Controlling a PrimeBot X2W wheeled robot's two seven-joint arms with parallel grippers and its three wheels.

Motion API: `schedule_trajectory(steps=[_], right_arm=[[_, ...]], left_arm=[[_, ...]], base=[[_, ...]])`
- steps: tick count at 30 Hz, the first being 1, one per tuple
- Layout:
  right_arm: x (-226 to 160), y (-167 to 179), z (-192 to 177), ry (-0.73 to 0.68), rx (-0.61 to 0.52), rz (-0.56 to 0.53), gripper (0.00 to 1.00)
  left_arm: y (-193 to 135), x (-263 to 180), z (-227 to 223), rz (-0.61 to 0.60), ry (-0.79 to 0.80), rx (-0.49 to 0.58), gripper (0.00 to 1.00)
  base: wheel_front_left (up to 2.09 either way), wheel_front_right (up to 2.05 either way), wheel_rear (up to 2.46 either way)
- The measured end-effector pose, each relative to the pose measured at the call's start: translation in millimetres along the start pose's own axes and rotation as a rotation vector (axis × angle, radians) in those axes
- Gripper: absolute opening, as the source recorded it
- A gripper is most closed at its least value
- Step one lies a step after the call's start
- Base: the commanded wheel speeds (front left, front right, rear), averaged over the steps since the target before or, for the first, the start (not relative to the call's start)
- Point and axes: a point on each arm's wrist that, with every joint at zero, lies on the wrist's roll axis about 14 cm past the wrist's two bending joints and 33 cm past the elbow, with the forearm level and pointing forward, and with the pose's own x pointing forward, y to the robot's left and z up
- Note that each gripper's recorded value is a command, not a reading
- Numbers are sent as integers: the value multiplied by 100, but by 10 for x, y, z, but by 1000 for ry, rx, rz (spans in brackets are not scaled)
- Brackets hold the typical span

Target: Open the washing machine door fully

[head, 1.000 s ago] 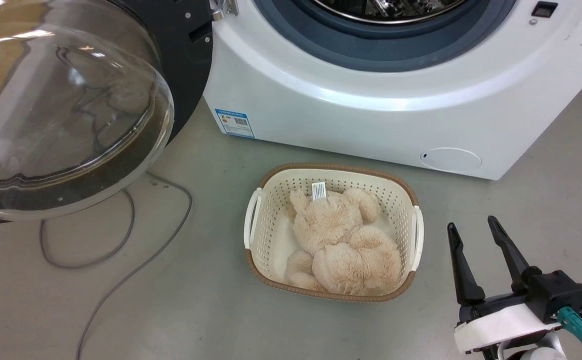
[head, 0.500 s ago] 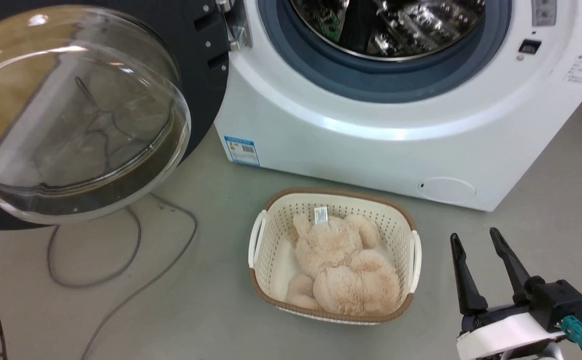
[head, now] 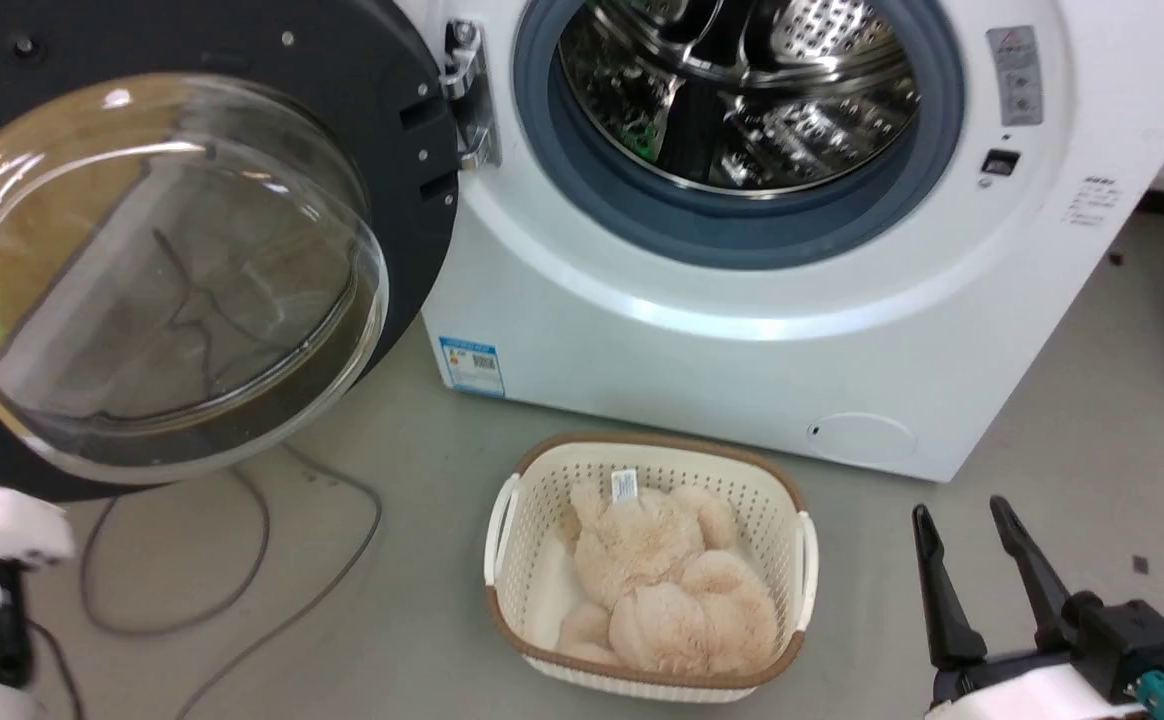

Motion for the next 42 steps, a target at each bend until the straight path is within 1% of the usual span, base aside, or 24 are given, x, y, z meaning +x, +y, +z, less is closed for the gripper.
schedule_trajectory(steps=[1,2,9,18,27,30,34,35,42], right_arm=[[-25,-12,24,-5,-3,-5,100],[-53,-23,40,-9,-2,-11,100],[-220,-125,200,-48,-19,-52,100],[-415,-351,379,-97,-39,-133,100],[-615,-561,448,-115,-51,-213,100],[-688,-625,453,-115,-54,-239,100],[-769,-692,456,-115,-56,-268,100],[-785,-707,456,-114,-57,-274,0],[-784,-713,452,-110,-57,-276,0]], left_arm=[[-67,-37,6,-15,-6,-14,0],[-145,-75,20,-37,-13,-17,100],[-628,-362,80,-147,-47,-74,100],[-1192,-570,133,-282,-66,-136,100],[-1776,-786,-52,-440,7,-192,100],[-1924,-856,-135,-482,39,-204,100],[-2060,-900,-251,-520,76,-194,100],[-2084,-907,-278,-524,85,-193,0],[-2098,-911,-279,-528,87,-193,0]], base=[[0,0,0],[0,0,0],[0,0,0],[0,0,0],[0,0,0],[0,0,0],[0,0,0],[0,0,0],[0,0,0]])
